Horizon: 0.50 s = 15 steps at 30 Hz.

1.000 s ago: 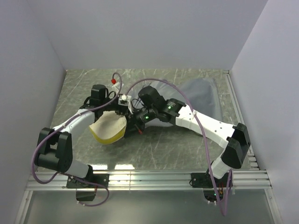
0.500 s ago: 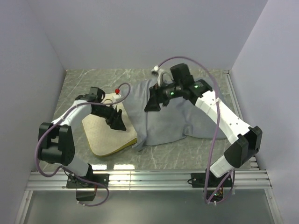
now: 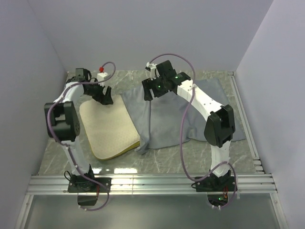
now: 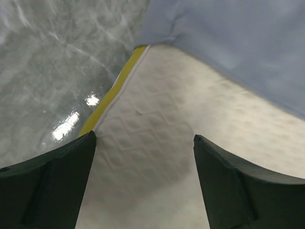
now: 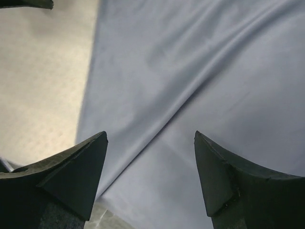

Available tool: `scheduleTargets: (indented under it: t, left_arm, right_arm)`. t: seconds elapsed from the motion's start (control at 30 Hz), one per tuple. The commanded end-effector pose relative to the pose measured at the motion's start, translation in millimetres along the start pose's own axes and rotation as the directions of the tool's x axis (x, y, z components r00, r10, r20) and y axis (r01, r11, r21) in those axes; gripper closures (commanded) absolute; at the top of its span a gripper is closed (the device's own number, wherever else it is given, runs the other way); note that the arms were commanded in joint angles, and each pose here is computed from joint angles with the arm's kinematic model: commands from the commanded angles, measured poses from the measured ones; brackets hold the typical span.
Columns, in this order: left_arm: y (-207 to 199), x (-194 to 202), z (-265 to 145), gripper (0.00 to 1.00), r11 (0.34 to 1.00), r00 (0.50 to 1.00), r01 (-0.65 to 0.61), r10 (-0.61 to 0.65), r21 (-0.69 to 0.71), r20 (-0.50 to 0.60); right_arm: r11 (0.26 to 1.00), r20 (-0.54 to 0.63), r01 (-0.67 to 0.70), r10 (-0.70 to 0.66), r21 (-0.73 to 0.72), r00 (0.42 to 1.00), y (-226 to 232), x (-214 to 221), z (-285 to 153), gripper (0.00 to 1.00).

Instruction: Put the pillow into the pillowcase

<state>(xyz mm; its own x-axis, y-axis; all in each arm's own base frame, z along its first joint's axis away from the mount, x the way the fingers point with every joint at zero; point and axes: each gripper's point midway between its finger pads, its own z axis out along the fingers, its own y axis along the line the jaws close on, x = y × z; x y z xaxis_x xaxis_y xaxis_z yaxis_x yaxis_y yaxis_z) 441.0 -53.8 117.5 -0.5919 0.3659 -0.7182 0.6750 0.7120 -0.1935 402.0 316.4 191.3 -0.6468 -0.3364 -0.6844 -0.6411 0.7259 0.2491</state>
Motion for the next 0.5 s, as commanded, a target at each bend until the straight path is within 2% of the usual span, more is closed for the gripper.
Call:
scheduleTargets:
  t: [0.0,0.07,0.13,0.17,0.2,0.23,0.3,0.33,0.4,0.47]
  left_arm:
    - [12,24,25,0.13,1.0,0.996,0.006,-0.004,0.023,-0.09]
    - [-1,31,36,0.26,0.997,0.997,-0.006,0.012,0.079,-0.076]
    - [-34,37,46,0.42,0.985,0.996,-0.029,0.043,0.17,-0.074]
    - [-47,36,47,0.46,0.979,0.997,-0.041,0.054,0.199,-0.058]
    - [-71,16,50,0.5,0.964,0.992,-0.121,0.122,0.235,0.011]
    - [-86,24,54,0.56,0.956,0.991,-0.133,0.135,0.262,0.011]
    - [-120,14,58,0.65,0.929,0.977,-0.214,0.205,0.302,0.064]
    - [-129,12,59,0.73,0.921,0.973,-0.233,0.219,0.313,0.078]
    - [-145,8,62,0.76,0.912,0.969,-0.245,0.226,0.328,0.096]
    - [-151,4,62,0.74,0.907,0.97,-0.242,0.213,0.344,0.122]
  right_arm:
    - [0.997,0.119,0.032,-0.039,0.067,0.992,-6,-43,-13,0.2]
    - [0.998,0.146,0.022,-0.032,0.065,0.989,-6,-53,-10,0.23]
    - [0.998,0.166,0.0,-0.01,0.06,0.986,-5,-61,-3,0.24]
    - [0.998,0.171,-0.009,-0.001,0.058,0.985,-5,-63,-1,0.24]
    - [0.998,0.169,-0.025,0.017,0.05,0.986,-5,-62,5,0.25]
    - [0.999,0.177,-0.024,0.017,0.039,0.984,-4,-66,6,0.25]
    - [1.0,0.163,-0.026,0.025,0.007,0.986,4,-63,14,0.26]
    - [1.0,0.168,-0.026,0.026,0.001,0.985,6,-67,14,0.26]
    - [1.0,0.15,-0.022,0.023,-0.007,0.988,11,-62,22,0.27]
    - [1.0,0.136,-0.009,0.01,-0.008,0.991,18,-56,31,0.27]
